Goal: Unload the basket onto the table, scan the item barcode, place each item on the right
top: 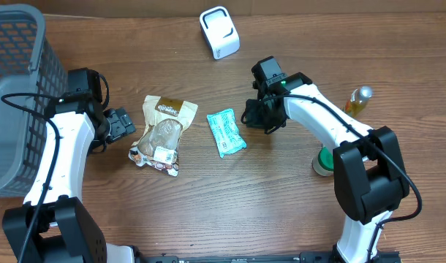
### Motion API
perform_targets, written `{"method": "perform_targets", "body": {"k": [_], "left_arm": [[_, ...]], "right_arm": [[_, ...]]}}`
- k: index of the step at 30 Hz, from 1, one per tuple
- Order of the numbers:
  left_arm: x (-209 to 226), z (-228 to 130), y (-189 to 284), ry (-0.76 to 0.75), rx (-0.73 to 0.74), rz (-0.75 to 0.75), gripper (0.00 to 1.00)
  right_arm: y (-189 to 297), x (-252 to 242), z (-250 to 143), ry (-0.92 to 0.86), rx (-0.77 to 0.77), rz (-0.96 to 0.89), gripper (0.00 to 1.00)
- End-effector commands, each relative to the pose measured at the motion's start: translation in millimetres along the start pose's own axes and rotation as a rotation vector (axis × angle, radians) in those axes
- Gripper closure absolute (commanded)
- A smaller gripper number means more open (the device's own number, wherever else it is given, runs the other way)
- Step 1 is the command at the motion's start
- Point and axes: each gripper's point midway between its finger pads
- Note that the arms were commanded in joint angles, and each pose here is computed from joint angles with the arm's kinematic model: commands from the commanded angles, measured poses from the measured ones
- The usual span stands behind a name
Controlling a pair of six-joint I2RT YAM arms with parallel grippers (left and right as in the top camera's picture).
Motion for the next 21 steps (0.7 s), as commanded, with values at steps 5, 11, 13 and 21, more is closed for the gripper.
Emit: {"method": "perform_targets", "body": {"k": [5, 11, 13, 21], "left_arm": [[3, 1, 5, 0.019, -0.017, 0.004, 0.0], [3, 1, 5, 0.019, -0.017, 0.004, 0.0], [3, 1, 5, 0.019, -0.017, 0.004, 0.0], [3, 1, 5, 0.019, -0.017, 0.004, 0.01]], "right_arm": [[-27, -8, -38, 0.019, 0.099, -0.038, 0.95], [-33, 10, -66, 0.07, 0.164, -0.007, 0.93], [-34, 16, -73, 0.099, 0.173, -0.002, 0.93], [-31, 27, -84, 0.135, 0.188, -0.006, 0.95]]}}
Point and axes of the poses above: each gripper's point midway between its finger pads, its own y axis back along the fingers, its own x axis along the line the jaws close on, z = x × y, and after that the axes turned 13 degrees about -y, right-handed
